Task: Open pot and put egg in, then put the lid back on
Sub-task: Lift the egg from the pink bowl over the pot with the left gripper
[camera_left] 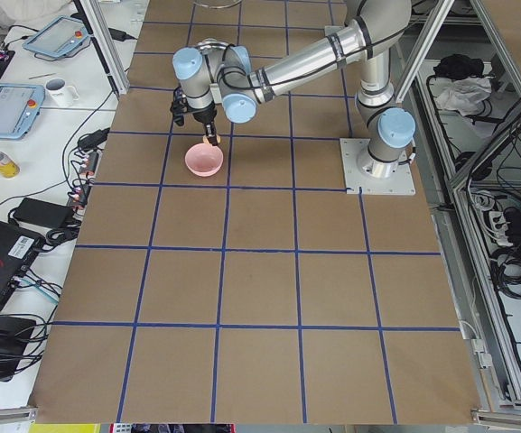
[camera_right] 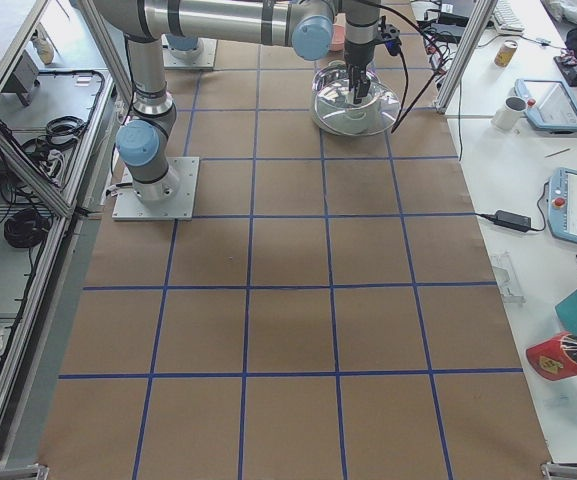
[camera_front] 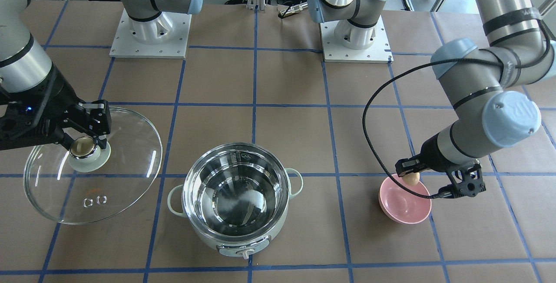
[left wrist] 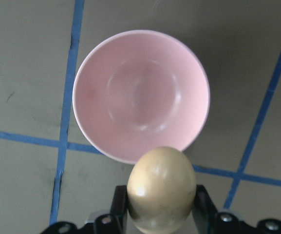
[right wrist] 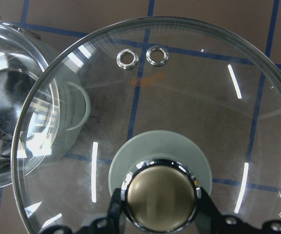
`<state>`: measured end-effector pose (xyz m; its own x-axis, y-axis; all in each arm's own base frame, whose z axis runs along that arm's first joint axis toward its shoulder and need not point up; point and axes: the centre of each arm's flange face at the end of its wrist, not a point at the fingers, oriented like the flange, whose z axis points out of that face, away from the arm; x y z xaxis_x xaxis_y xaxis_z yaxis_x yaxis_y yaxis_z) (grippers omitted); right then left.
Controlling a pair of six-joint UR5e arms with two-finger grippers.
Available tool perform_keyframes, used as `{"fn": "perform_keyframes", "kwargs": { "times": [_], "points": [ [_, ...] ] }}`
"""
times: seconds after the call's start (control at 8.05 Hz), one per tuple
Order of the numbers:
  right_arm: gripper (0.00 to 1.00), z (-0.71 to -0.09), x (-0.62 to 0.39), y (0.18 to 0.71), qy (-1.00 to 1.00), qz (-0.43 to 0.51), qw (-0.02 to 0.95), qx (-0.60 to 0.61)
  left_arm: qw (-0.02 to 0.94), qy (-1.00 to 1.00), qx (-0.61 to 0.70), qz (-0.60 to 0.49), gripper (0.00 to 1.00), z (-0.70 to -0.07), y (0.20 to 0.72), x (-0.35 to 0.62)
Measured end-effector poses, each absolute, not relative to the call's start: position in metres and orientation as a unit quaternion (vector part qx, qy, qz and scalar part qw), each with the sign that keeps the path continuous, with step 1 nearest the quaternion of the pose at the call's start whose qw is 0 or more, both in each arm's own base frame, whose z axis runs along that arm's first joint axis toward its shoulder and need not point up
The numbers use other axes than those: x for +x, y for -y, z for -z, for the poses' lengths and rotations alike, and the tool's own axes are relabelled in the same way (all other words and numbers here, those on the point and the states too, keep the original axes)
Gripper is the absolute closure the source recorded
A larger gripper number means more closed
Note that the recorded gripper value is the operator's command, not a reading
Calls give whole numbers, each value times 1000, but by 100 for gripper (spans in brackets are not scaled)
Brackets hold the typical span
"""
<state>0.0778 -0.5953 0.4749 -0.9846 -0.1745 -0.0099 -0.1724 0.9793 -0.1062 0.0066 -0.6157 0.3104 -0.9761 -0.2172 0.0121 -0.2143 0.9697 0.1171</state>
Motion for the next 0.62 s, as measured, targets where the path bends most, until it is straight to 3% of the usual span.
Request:
{"fn": "perform_keyframes", "kwargs": {
  "times": [0.37, 0.62],
  "points": [
    [100, -474, 76, 596, -995, 52, 11, -90, 10, 997, 67, 32, 100, -415, 604, -74],
    [100, -473, 77, 596, -994, 52, 13, -90, 35, 999, 38, -3, 100, -444, 598, -155]
  ]
}}
